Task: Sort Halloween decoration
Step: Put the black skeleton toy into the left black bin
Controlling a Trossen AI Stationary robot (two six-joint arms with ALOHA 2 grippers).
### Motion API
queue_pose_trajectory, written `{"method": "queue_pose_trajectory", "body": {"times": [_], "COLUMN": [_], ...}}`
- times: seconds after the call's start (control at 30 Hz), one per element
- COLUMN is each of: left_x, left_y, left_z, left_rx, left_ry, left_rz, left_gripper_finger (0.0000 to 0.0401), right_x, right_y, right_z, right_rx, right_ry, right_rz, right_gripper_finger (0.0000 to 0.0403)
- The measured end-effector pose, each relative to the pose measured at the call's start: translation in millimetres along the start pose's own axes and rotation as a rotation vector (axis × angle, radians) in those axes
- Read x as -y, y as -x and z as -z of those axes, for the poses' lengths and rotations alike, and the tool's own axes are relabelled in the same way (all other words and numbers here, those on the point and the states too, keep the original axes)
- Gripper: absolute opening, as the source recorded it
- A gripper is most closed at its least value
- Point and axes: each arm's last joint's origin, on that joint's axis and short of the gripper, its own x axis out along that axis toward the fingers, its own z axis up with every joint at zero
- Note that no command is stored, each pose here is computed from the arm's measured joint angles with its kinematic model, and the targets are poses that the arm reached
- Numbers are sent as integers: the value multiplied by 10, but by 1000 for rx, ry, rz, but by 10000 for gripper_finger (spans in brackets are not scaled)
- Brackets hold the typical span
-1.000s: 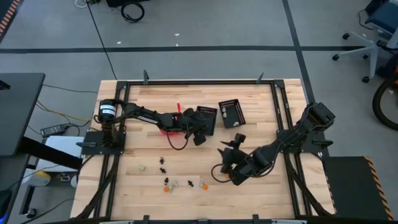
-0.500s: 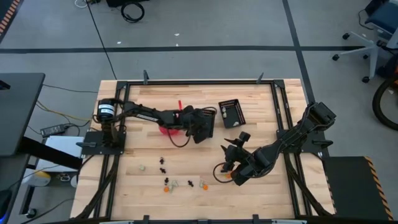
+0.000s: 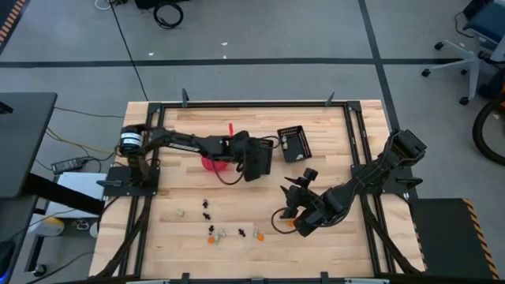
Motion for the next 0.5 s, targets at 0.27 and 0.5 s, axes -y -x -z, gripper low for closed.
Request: {"method": "queue_pose_trajectory", "body": {"times": [0.27, 0.5], "left_x": [429, 985], "left_y": [930, 1402], "left_z": [38, 277], "left_rx": [-5, -47], "left_ry": [-336, -402], "left_rz": [173, 423], "left_gripper_finger": [139, 139], "right_x": [-6, -45], "right_y": [14, 15], "right_z": [5, -38], "right_rx": [3, 20], "right_ry": [4, -15], "right_rz": [-2, -38], "right_gripper_finger": [165, 165]}}
